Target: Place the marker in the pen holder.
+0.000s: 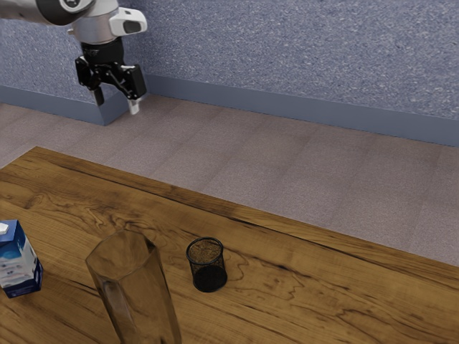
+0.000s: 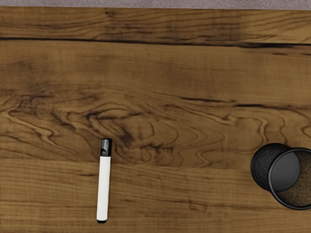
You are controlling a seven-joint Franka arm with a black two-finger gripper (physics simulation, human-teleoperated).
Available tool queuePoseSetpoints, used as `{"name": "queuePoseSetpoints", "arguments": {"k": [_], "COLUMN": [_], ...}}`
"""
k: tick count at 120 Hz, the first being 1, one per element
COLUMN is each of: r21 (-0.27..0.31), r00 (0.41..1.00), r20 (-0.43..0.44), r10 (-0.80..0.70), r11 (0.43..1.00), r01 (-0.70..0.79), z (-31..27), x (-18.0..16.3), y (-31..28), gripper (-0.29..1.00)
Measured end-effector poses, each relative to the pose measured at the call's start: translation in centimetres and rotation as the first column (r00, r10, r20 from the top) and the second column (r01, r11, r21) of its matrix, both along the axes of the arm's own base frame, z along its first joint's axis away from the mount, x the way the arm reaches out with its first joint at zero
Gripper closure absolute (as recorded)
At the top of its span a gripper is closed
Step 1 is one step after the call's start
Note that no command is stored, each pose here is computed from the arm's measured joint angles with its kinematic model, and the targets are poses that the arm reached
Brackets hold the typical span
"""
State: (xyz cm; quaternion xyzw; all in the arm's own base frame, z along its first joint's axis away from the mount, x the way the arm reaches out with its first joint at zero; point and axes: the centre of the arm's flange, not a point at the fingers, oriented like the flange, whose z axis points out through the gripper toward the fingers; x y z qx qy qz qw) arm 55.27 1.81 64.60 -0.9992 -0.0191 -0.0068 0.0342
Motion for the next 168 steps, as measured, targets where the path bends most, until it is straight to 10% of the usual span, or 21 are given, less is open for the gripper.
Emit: {"name": "queuePoseSetpoints", "arguments": {"k": [64,93,168], "r21": [-0.02,0.009,-0.046], "r00": [0.998,0.958,0.987], "r20": [-0.023,-0.248,-0.145], "r10": [0.064,0.144,0.062], "r11": [0.998,0.989,0.997], "r01": [-0.064,-0.147,-0.07], "z": [0.3,-22.6,-35.2], "x": [-1.3,-1.4,-3.6], "y": [2.6,9.1,13.0], "gripper": [0.0,0.0,0.06]}}
